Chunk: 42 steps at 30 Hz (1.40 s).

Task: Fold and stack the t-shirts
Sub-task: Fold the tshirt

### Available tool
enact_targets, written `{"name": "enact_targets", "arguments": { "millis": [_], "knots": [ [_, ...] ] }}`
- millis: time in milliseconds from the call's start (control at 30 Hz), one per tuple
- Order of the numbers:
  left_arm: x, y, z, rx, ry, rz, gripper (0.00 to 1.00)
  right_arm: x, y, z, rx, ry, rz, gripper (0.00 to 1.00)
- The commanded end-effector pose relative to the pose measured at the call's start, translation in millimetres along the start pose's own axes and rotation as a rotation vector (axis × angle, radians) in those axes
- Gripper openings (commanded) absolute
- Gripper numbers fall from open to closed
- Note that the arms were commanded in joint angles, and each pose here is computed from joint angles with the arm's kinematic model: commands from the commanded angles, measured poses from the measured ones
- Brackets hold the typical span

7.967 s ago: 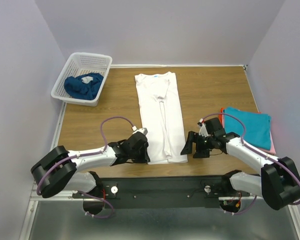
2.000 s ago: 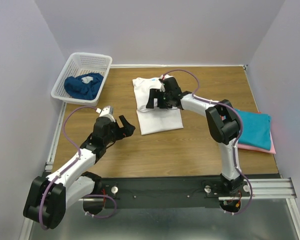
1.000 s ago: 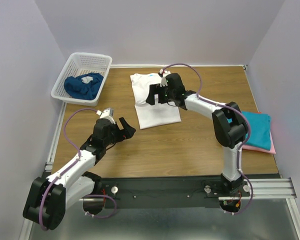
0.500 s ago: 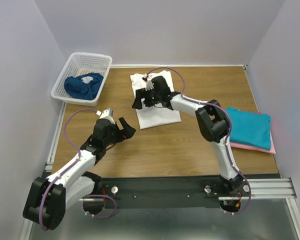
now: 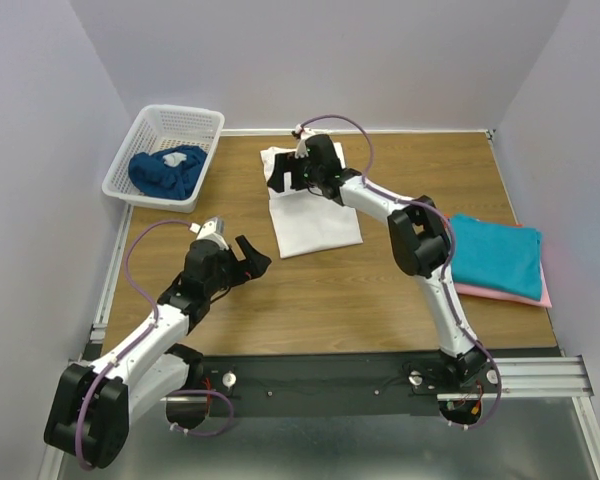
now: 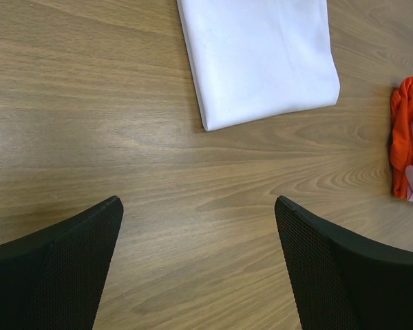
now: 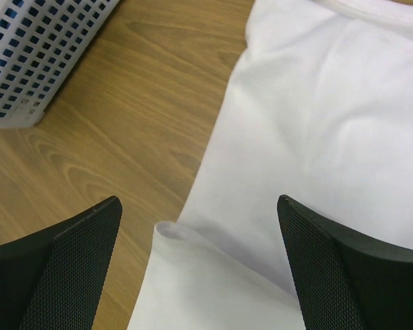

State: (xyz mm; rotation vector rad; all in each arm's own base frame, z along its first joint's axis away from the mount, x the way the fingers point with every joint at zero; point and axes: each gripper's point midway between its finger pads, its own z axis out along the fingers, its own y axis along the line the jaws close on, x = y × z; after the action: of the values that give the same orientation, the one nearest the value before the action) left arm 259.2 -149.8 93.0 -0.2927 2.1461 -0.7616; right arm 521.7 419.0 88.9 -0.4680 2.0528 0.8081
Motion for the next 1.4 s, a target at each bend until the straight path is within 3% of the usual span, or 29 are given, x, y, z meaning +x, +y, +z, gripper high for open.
{"name": "enact_targets", "arguments": {
  "millis": [0, 100, 233, 267, 333, 433, 533, 867, 1033, 1067, 1133, 1267, 1333, 1367],
  "knots": [
    [-1.0, -7.3, -0.3, 0.04, -0.007, 0.005, 0.98, -68.1, 3.4, -52.9, 0.085, -0.142, 0.097, 1.0],
    [-8.2, -15.6, 3.8, 0.071, -0.025, 0.016, 0.98, -53.6, -11.4, -89.4, 0.133, -0.115, 0.192, 1.0],
    [-11.9, -25.1, 14.1, 0.103, -0.012, 0.033, 0.98, -72.0, -29.1, -147.8, 0.298, -0.215, 0.211, 1.0],
    [-6.9, -23.8, 20.0, 0.098, 0.012, 0.036, 0.98, -46.7, -47.0, -158.1, 0.343, -0.177, 0.243, 1.0],
    [-9.2, -31.5, 27.2, 0.12, 0.017, 0.044, 0.98, -53.7, -49.0, -190.8, 0.348, -0.218, 0.314, 1.0],
    [1.0, -34.4, 44.7, 0.13, 0.079, 0.044, 0.98, -10.9, -83.7, -231.0, 0.432, -0.191, 0.427, 1.0],
    [9.1, -35.5, 55.8, 0.142, 0.11, 0.046, 0.94, -2.2, -91.8, -255.9, 0.475, -0.213, 0.432, 1.0],
    [22.5, -23.9, 85.6, 0.1, 0.178, 0.048, 0.59, 41.5, -94.4, -269.4, 0.492, -0.15, 0.472, 1.0],
    [28.7, -20.3, 93.7, 0.089, 0.203, 0.052, 0.57, 49.5, -95.2, -269.2, 0.495, -0.133, 0.483, 1.0],
    [29.5, -17.6, 96.2, 0.079, 0.203, 0.054, 0.52, 52.1, -95.5, -268.9, 0.494, -0.127, 0.488, 1.0],
    [33.3, -13.1, 100.0, 0.064, 0.215, 0.051, 0.52, 55.2, -94.0, -267.9, 0.485, -0.117, 0.494, 1.0],
    [38.4, -7.3, 105.6, 0.049, 0.233, 0.055, 0.32, 62.1, -94.4, -267.5, 0.486, -0.103, 0.5, 1.0],
    [40.2, -6.0, 108.2, 0.048, 0.238, 0.057, 0.27, 66.2, -95.7, -268.2, 0.491, -0.095, 0.5, 1.0],
    [40.7, -5.8, 108.8, 0.048, 0.24, 0.057, 0.19, 68.8, -95.5, -268.1, 0.49, -0.088, 0.493, 1.0]
  ]
}}
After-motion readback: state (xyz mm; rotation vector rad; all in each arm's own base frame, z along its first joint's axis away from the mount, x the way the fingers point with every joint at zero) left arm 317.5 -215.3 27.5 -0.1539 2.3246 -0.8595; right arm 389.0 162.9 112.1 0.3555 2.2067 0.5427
